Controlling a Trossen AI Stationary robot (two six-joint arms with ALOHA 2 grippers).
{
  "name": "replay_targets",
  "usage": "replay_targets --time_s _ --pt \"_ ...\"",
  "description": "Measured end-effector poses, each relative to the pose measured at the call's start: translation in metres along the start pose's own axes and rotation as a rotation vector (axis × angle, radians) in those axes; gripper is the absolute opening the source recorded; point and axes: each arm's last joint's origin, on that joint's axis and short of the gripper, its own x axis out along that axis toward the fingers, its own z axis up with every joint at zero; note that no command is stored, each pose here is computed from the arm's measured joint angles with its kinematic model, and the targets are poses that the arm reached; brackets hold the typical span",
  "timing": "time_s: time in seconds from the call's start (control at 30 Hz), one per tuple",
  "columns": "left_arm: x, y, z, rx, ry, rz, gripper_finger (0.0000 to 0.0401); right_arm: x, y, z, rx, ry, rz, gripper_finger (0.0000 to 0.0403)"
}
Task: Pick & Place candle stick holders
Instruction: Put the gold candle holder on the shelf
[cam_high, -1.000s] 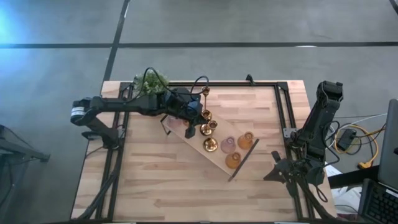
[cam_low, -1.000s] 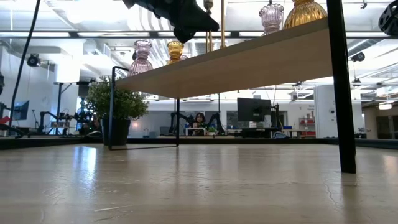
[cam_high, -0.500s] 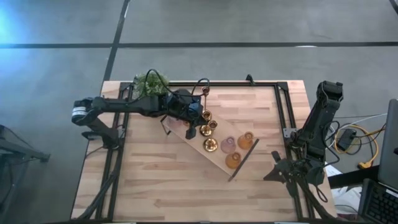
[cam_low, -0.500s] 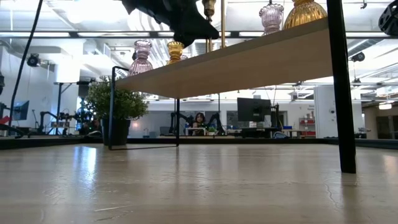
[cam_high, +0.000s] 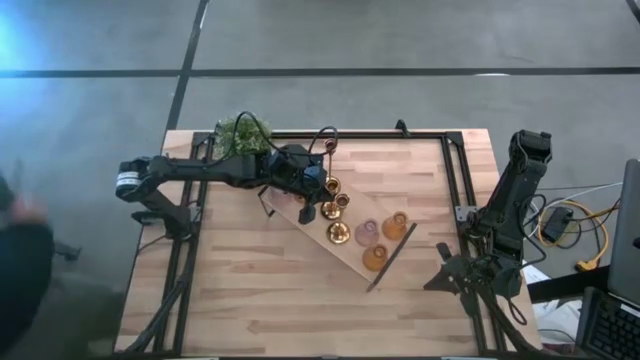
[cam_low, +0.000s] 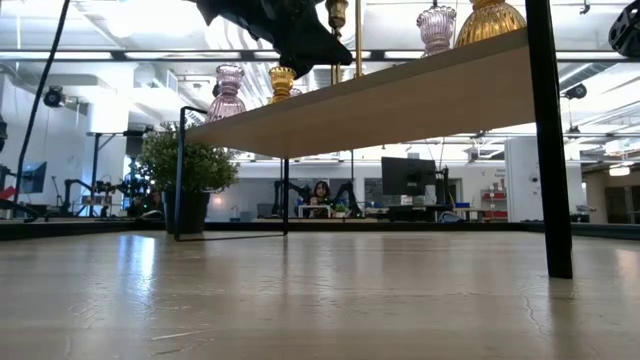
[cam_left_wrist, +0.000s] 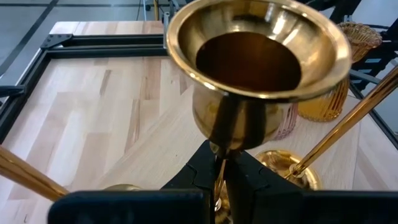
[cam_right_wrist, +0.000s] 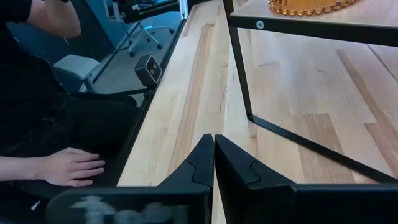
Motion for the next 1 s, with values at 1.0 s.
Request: replay_targets --time_s 1.0 --pt "0.0018 -0.0002 -0.0024 0.034 -0.012 -0.009 0.0026 0.0000 0.0000 0.0000 0.000 0.000 0.000 0.0008"
